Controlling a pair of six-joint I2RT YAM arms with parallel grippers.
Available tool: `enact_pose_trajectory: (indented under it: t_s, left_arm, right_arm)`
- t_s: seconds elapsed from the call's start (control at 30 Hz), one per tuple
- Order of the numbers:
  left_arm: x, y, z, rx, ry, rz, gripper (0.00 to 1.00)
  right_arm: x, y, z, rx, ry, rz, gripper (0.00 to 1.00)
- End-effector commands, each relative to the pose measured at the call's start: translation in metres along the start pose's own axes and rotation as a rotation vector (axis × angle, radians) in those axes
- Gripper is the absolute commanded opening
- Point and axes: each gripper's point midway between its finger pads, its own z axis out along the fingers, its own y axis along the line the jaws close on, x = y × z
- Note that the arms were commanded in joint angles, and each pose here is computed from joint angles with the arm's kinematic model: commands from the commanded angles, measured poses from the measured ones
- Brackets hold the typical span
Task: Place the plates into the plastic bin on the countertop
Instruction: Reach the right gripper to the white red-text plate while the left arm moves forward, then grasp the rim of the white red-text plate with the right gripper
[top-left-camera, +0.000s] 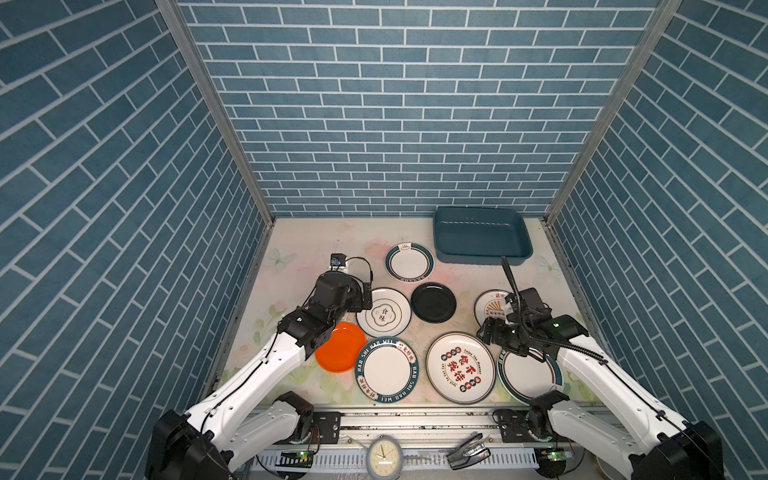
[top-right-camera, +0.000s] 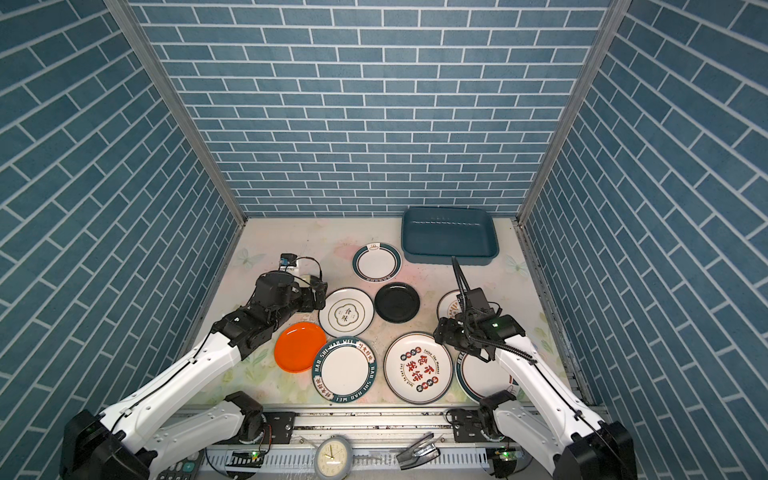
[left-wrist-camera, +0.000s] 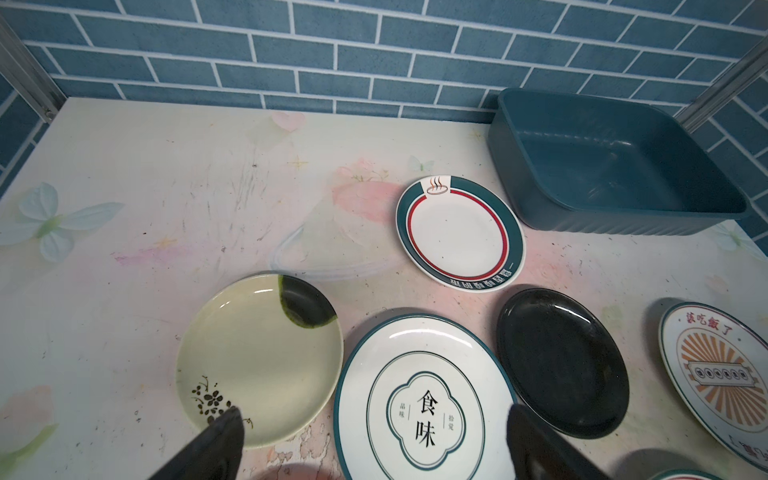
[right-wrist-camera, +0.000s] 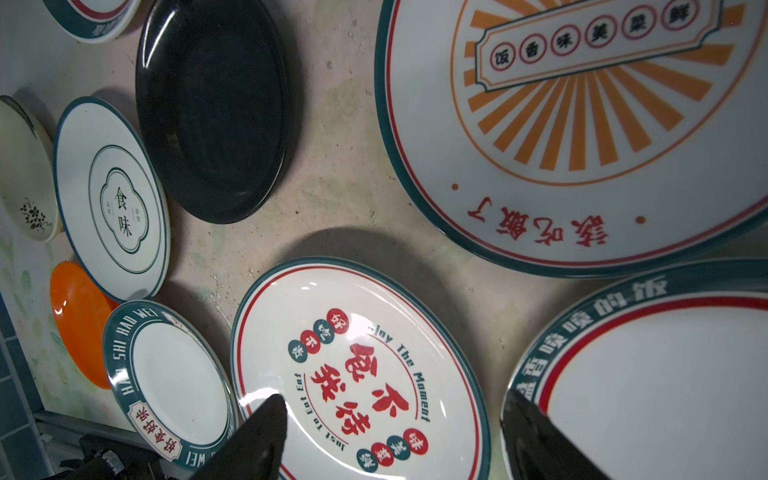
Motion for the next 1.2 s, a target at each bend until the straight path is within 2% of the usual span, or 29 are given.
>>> enact_pose_trajectory:
  t_s: [0.0,0.17,0.33,0.73,1.17]
  left_arm:
    - [0.01,-0.011,-0.002,0.061,0.042,-0.028,1.0]
    - [0.033,-0.033,-0.001,0.168,0.119,-0.081,1.0]
    - [0.05,-0.039,0.002,0.167,0.168,-0.072,1.0]
    - [0.049,-0.052,0.006,0.196,0.154,-0.068,1.0]
    - [0.047,-0.049,0.01,0.174,0.142,-0.06,1.0]
  right_arm:
    - [-0.004,0.005,0.008,-0.019,-0.018,0.04,0.81]
    - [0.001,0.004,0.017,-0.016,0.004,0.039,0.81]
    - [0.007,0.0,0.024,0.02,0.029,0.016,0.81]
    - [0.037,-0.023,0.03,0.094,0.084,0.035,0.8]
    - [0.04,-0.025,0.038,0.108,0.107,0.039,0.78]
